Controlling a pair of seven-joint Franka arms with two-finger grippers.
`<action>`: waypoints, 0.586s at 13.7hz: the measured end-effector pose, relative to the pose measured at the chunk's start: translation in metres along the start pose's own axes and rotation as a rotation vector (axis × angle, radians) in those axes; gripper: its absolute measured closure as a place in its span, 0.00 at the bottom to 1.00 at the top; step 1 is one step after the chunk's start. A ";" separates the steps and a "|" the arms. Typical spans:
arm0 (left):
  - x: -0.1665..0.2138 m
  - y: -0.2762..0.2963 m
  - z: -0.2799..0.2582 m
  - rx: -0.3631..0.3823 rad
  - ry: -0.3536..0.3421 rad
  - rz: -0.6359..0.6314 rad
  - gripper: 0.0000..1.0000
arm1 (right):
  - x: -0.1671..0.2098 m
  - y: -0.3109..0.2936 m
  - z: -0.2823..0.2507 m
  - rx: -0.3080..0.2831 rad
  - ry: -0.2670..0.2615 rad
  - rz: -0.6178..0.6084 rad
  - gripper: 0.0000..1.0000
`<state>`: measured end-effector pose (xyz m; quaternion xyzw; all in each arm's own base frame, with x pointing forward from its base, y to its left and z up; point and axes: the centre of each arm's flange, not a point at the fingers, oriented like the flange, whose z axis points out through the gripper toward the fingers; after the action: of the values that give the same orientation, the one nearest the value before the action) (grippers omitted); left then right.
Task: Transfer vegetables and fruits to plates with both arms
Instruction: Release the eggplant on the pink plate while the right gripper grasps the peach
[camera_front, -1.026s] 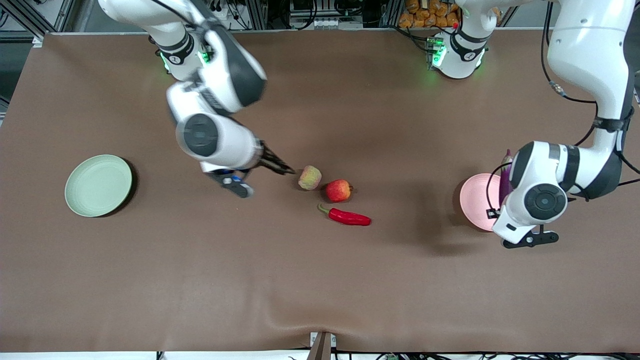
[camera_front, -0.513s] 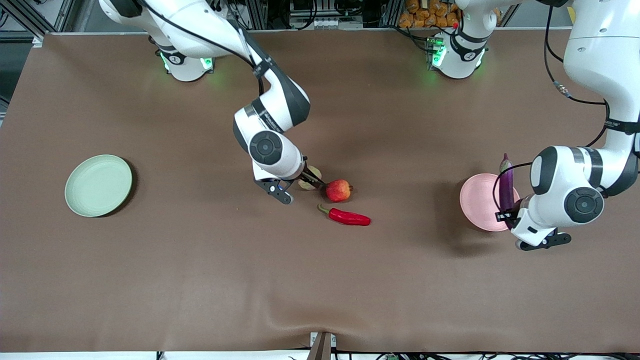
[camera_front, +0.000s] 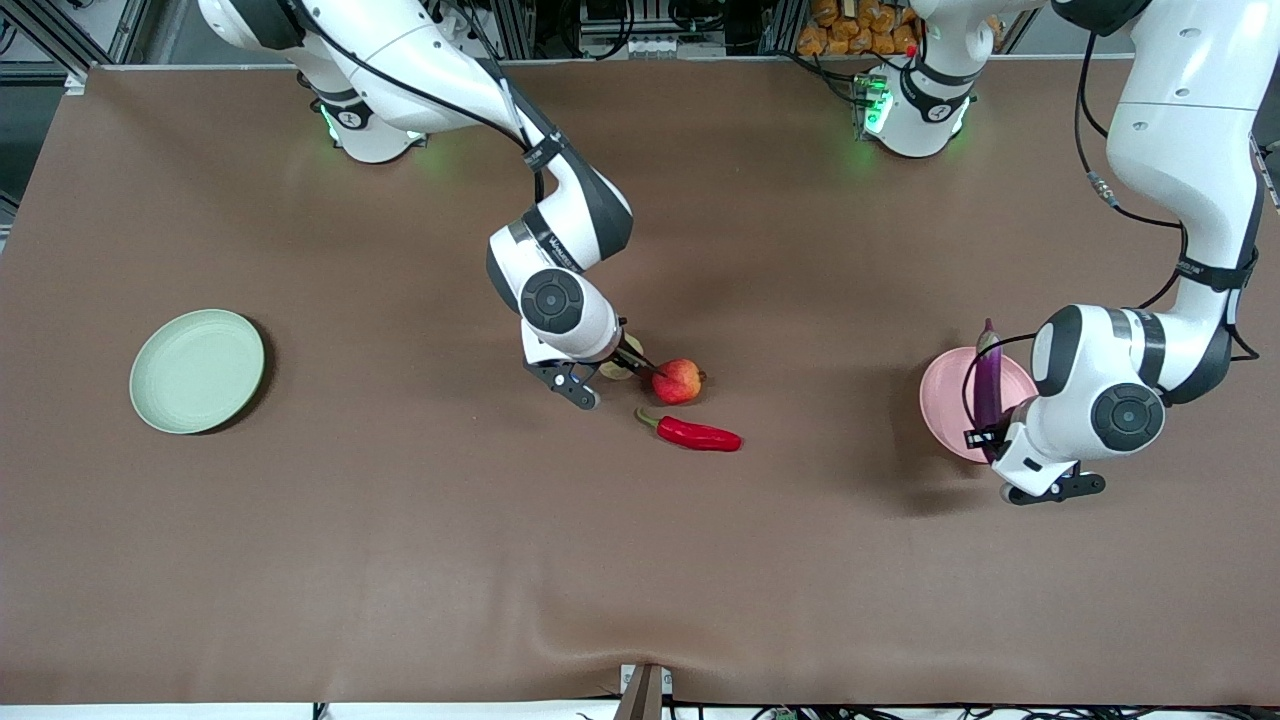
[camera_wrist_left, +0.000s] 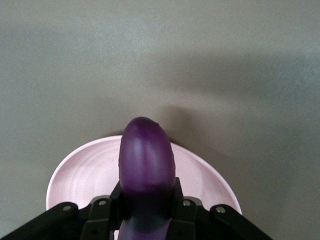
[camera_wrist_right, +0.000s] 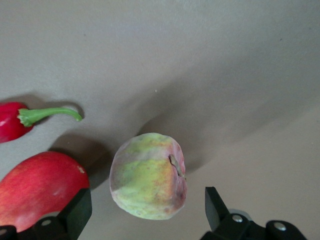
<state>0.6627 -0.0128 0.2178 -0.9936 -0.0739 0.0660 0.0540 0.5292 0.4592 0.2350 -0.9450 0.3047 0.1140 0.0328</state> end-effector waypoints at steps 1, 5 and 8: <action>0.001 0.000 0.000 -0.003 0.007 0.000 0.62 | -0.002 0.000 0.006 -0.004 0.000 -0.002 0.00; 0.002 0.001 -0.001 -0.006 0.015 0.000 0.48 | -0.007 -0.005 0.029 0.017 0.019 -0.003 0.20; 0.003 0.001 -0.002 -0.006 0.018 0.000 0.15 | 0.004 0.004 0.013 -0.066 -0.016 0.010 0.32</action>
<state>0.6657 -0.0132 0.2194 -0.9943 -0.0737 0.0569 0.0515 0.5276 0.4547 0.2218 -0.9431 0.3051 0.1319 0.0038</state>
